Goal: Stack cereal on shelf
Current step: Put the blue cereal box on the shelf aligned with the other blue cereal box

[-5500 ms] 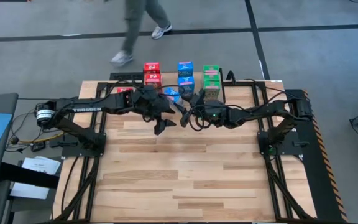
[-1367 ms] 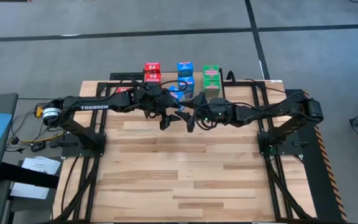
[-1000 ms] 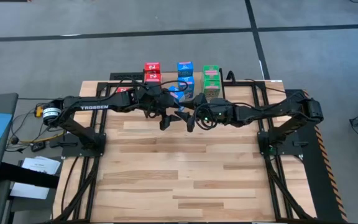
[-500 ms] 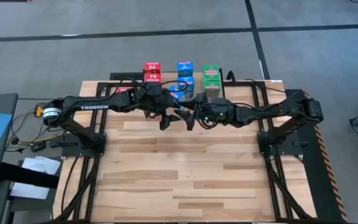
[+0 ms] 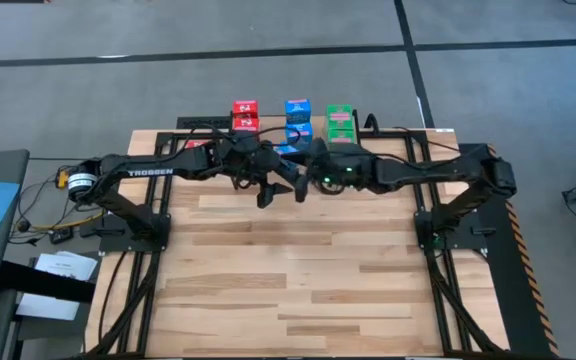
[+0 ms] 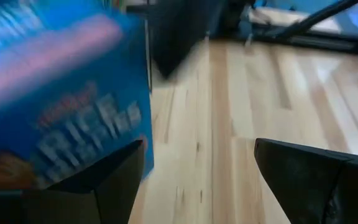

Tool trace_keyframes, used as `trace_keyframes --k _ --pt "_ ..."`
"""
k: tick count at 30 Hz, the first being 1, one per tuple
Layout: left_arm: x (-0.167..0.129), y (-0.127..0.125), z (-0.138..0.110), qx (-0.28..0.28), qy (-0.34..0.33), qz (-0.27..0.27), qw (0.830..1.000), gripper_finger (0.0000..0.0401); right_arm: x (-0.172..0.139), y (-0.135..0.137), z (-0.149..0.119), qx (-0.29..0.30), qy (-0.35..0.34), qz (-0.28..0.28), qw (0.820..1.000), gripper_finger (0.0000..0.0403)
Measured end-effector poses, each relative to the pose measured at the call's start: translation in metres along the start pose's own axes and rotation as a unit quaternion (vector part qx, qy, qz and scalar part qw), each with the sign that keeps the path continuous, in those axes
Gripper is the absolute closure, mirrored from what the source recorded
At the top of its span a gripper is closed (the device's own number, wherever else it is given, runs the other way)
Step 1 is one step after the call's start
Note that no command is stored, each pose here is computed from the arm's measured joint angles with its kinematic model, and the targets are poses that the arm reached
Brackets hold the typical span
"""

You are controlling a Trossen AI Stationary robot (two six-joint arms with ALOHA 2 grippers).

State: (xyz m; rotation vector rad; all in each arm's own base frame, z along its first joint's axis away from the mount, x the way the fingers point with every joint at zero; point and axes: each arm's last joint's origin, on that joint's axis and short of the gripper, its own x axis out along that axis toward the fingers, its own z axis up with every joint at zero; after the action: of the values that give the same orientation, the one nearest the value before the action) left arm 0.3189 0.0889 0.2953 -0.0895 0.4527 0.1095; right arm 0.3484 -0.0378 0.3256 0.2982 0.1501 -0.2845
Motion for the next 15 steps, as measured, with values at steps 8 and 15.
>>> trace_keyframes --k 8,15 --pt "0.000 0.000 -0.002 0.000 0.007 0.000 1.000 0.0108 -0.003 0.004 0.001 -0.008 0.037 -0.002 0.999 0.0131" --pt "0.000 0.000 -0.002 0.003 0.009 0.000 1.000 0.0108 0.002 0.000 -0.010 -0.003 0.080 -0.022 0.997 0.0131"
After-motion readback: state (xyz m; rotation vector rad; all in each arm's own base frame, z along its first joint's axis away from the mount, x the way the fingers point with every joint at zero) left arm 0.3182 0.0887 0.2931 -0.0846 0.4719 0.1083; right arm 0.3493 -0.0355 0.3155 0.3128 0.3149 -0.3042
